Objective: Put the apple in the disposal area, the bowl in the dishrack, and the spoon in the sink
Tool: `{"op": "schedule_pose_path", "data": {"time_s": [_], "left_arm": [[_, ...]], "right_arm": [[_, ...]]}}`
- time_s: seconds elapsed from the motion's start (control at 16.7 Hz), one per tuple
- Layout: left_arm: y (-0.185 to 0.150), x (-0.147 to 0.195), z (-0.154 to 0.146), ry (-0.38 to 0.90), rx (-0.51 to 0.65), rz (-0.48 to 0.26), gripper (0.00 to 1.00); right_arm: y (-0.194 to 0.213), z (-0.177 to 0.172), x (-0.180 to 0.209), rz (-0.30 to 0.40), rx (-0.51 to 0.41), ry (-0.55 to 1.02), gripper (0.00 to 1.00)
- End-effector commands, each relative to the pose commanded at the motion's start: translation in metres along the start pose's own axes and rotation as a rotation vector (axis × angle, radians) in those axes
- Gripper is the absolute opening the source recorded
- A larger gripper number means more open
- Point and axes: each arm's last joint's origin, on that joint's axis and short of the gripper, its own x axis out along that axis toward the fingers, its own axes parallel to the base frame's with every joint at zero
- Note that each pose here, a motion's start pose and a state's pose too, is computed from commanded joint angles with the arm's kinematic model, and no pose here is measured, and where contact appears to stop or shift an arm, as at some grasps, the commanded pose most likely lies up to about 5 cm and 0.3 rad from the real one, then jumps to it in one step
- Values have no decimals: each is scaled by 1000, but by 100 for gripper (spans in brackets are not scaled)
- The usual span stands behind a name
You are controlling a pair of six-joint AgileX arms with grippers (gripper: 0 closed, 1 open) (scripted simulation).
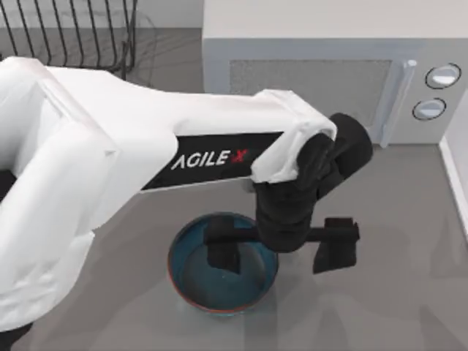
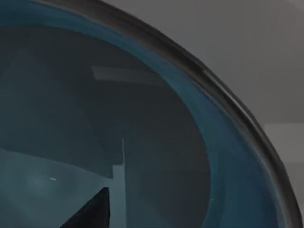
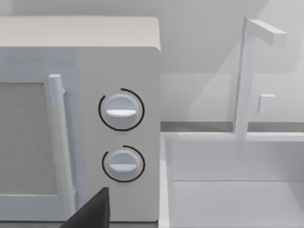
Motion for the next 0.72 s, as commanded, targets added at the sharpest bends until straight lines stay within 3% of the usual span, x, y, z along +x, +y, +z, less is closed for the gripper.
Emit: {"op": "schedule_pose_path", "data": {"time_s": [0.18, 0.72], "left_arm": [[0, 0, 0, 0, 0, 0, 100], [0, 0, 0, 0, 0, 0, 32]], "right_arm": [[0, 0, 0, 0, 0, 0, 100], [0, 0, 0, 0, 0, 0, 100]]}}
